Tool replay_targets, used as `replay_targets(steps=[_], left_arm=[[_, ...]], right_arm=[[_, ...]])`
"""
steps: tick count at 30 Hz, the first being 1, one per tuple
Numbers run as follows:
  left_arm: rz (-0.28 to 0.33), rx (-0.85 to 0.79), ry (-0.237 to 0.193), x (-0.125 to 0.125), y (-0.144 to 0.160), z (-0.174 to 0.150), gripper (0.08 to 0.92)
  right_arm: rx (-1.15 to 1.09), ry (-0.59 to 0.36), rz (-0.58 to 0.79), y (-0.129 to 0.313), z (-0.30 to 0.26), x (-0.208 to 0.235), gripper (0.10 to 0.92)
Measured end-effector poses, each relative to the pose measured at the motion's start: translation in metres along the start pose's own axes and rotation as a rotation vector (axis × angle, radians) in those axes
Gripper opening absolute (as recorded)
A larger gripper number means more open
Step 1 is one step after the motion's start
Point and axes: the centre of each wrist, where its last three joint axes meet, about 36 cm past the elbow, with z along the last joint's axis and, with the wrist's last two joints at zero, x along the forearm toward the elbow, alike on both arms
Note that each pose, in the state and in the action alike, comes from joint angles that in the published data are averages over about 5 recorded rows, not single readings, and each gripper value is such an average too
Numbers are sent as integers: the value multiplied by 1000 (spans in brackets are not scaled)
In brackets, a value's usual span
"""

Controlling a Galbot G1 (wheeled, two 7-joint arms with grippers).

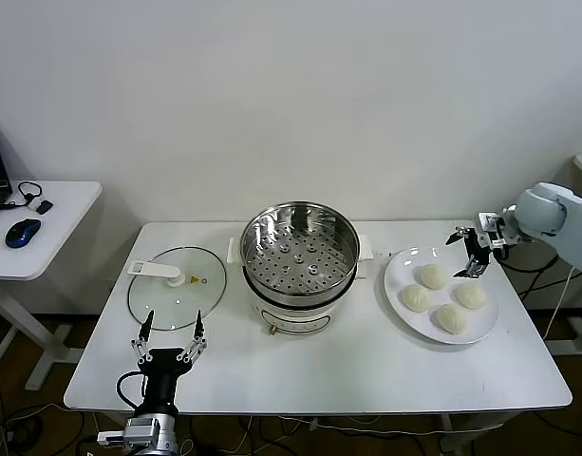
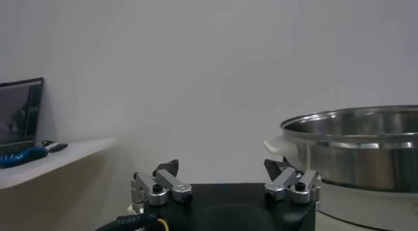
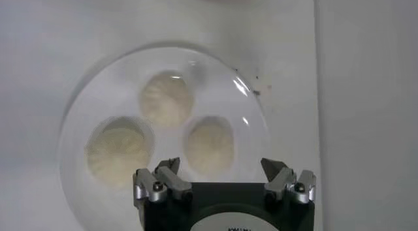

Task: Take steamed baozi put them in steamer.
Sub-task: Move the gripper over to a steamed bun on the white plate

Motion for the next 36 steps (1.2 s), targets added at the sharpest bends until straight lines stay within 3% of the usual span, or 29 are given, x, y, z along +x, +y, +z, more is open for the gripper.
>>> replay_targets(steps=[14, 36], left_arm=[[-24, 10, 10, 2, 10, 5, 823], [-40, 5, 8, 5, 17, 8, 823]], right_arm=[[15, 52, -94, -31, -12, -40, 823], [11, 86, -139, -32, -12, -82, 823]])
